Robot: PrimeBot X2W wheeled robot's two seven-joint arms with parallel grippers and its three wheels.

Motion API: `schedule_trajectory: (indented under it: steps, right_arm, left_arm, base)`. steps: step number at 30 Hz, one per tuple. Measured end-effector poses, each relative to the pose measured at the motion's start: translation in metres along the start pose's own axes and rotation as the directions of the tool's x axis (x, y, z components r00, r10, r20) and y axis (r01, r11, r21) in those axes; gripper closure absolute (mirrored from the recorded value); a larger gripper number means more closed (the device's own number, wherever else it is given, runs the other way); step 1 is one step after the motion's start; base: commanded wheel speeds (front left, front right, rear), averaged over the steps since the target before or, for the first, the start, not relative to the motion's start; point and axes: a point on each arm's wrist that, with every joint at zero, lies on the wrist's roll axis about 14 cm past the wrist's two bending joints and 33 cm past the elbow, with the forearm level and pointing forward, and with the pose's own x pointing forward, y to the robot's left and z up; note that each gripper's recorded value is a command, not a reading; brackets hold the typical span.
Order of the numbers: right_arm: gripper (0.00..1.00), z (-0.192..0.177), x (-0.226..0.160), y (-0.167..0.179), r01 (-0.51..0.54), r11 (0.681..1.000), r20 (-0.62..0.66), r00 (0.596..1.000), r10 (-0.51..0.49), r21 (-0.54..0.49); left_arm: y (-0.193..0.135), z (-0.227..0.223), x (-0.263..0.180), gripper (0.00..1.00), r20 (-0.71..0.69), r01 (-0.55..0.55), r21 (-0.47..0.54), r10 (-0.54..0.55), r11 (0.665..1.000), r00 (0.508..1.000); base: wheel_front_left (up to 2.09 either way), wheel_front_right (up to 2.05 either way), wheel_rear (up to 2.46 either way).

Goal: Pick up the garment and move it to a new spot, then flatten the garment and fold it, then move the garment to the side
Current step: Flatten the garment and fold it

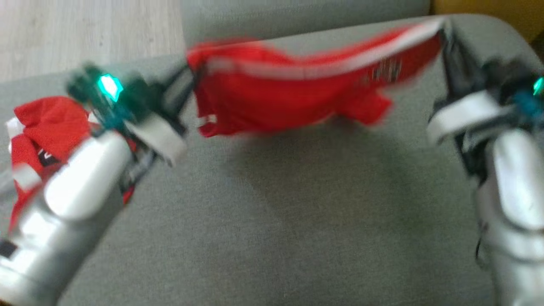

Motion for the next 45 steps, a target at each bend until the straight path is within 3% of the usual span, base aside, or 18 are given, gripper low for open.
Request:
schedule_trajectory:
  steps: [4,7,18,25,31,37,41,42,45]
  right_arm:
    - [1.00,0.071,0.014,-0.025,0.039,0.999,0.170,0.985,-0.033,-0.033]
    - [1.00,0.097,0.013,-0.033,0.049,0.997,0.217,0.976,-0.036,-0.056]
    - [1.00,0.073,-0.018,-0.032,0.013,0.998,0.115,0.993,-0.006,-0.056]
    - [1.00,0.086,-0.044,-0.037,0.023,0.998,0.122,0.992,-0.015,-0.064]
    - [1.00,0.078,-0.053,-0.039,0.036,0.998,0.067,0.997,-0.032,-0.056]
    - [1.00,0.053,-0.016,-0.025,-0.017,0.999,-0.016,1.000,0.017,-0.041]
    - [1.00,0.054,0.038,-0.029,-0.040,0.995,0.002,0.999,0.040,-0.096]
    - [1.00,0.059,0.068,-0.037,-0.030,0.993,0.025,0.999,0.033,-0.111]
    - [1.00,0.067,0.107,-0.052,0.007,0.992,0.078,0.997,0.003,-0.122]
  left_arm:
    - [0.037,0.069,0.004,1.00,0.126,-0.075,0.050,0.068,0.996,0.990]
    - [0.051,0.098,0.000,1.00,0.174,-0.113,0.078,0.098,0.991,0.980]
    - [0.016,0.089,-0.026,1.00,0.133,-0.054,0.042,0.048,0.998,0.990]
    - [-0.007,0.114,-0.048,1.00,0.179,-0.021,0.035,0.014,0.999,0.984]
    - [-0.018,0.107,-0.055,1.00,0.133,0.019,-0.014,-0.017,1.000,0.991]
    - [0.005,0.083,-0.025,1.00,0.071,0.033,-0.049,-0.029,0.998,0.997]
    - [0.037,0.067,0.012,1.00,0.044,0.023,-0.046,-0.021,0.999,0.999]
    - [0.059,0.063,0.034,1.00,0.056,-0.004,-0.041,0.006,0.999,0.998]
    - [0.094,0.068,0.065,1.00,0.118,-0.064,-0.039,0.068,0.997,0.991]
  base:
    - [0.00,0.00,0.00]
    - [0.00,0.00,0.00]
    - [0.00,0.00,0.00]
    - [0.00,0.00,0.00]
    - [0.00,0.00,0.00]
    - [0.00,0.00,0.00]
    - [0.00,0.00,0.00]
    - [0.00,0.00,0.00]
    - [0.00,0.00,0.00]
